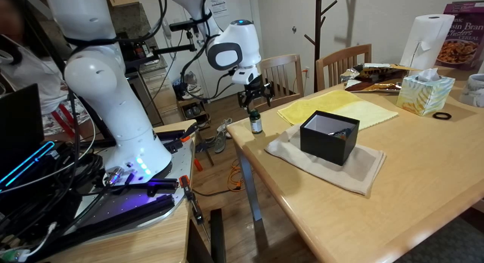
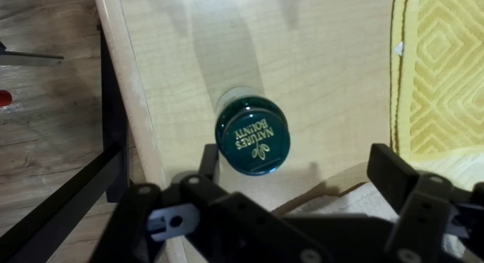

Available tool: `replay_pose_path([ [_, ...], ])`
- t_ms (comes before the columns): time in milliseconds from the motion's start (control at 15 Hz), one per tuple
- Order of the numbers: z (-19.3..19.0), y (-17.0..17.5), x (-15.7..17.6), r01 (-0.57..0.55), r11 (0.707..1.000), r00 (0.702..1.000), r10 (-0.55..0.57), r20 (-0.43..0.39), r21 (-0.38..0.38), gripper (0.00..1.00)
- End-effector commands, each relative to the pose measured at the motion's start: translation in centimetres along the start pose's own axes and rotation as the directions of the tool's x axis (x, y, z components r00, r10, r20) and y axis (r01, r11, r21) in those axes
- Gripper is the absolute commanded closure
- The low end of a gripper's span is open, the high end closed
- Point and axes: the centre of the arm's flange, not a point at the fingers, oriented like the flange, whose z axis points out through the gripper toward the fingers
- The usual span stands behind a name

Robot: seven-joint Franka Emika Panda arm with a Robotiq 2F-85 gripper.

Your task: Pick up the bottle in the black box and place it on the table

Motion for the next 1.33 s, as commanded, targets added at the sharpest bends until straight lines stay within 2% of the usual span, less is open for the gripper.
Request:
replay_pose_path([
  [0,-3.3,1.0,-1.3,0.069,0.996,0.998,-0.069,0.001,0.048,0.00],
  [267,-6.6,2.4,-3.2,0.223,0.971,0.974,-0.225,0.015,0.090,0.00],
  [467,-8.7,3.9,-4.2,0.382,0.921,0.921,-0.386,0.059,0.075,0.00],
  [600,-10.0,4.8,-4.4,0.474,0.879,0.873,-0.477,0.100,0.054,0.00],
  [800,-11.2,5.5,-4.2,0.611,0.791,0.779,-0.606,0.165,0.020,0.00],
  [1000,-11.6,5.5,-3.0,0.733,0.680,0.664,-0.714,0.224,-0.008,0.00],
  [1267,-11.5,5.5,-1.0,0.853,0.520,0.505,-0.802,0.319,-0.045,0.00],
])
